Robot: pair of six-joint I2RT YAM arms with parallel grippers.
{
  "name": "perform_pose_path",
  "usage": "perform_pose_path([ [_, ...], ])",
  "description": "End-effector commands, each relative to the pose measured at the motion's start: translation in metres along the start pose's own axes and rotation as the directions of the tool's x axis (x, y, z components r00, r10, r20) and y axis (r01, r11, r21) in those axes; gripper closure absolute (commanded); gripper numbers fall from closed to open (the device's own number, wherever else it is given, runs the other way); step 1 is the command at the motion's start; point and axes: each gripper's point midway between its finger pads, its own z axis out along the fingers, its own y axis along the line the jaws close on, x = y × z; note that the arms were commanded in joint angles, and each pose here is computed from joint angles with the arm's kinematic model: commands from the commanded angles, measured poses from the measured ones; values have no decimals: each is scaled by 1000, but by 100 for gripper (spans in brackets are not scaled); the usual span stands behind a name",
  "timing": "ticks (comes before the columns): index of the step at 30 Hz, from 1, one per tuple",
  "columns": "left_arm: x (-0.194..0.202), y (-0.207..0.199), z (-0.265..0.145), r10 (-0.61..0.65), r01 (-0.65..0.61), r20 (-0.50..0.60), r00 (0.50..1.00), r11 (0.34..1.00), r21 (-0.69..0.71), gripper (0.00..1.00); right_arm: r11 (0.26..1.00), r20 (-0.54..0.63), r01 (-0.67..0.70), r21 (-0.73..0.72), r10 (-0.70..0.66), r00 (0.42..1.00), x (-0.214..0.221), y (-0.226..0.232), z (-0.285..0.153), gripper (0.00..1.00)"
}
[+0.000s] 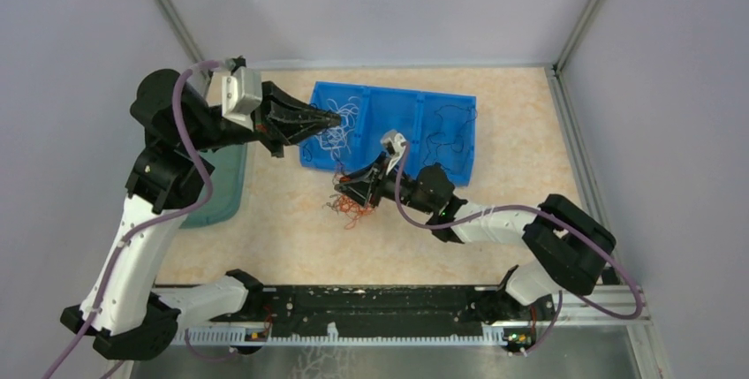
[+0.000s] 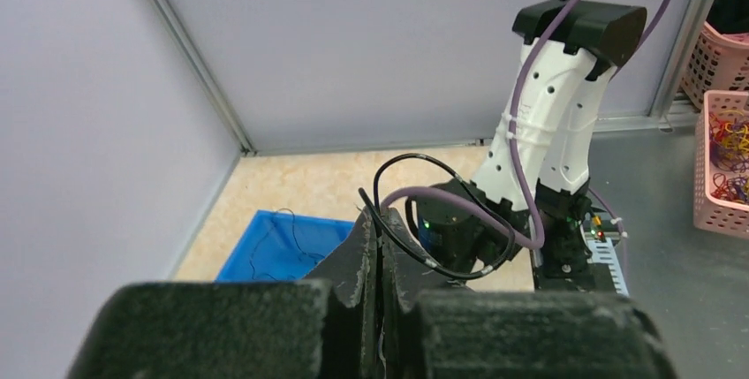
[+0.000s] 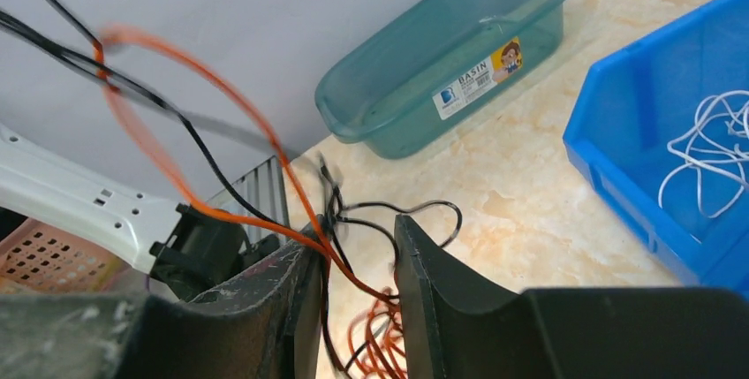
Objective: Untangle the cables
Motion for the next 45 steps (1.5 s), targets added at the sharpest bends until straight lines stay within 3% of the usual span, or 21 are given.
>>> perform_pose_path([
  [1,-54,-1,-3,133,-132,108,985,991,-16,99,1000,33,-11,22,10,999,7,-7,-2,67],
  [12,-123,8,-12,346,-325,211,914,937,-128,99,994,-10,-78,80,79,997,43,-26,-17,66],
  [20,-170,21,-23,553,-488,243,797,827,-280,100,990,-50,-97,102,102,993,60,-31,-25,55],
  [26,-203,24,-32,653,-555,251,714,747,-366,100,989,-54,-116,92,121,991,64,-29,-27,54],
  [31,-175,28,-22,578,-504,231,783,807,-308,100,995,18,-47,89,46,999,22,-16,-27,44],
  [36,-114,37,-8,446,-402,171,879,884,-239,100,959,47,83,270,-99,994,-33,-25,-39,29],
  [40,-61,47,5,330,-304,116,937,932,-196,100,839,50,122,530,-175,983,-74,-58,-74,24],
  [45,-1,60,35,160,-151,60,985,980,-131,100,577,115,51,815,-247,962,-109,-94,-155,26],
])
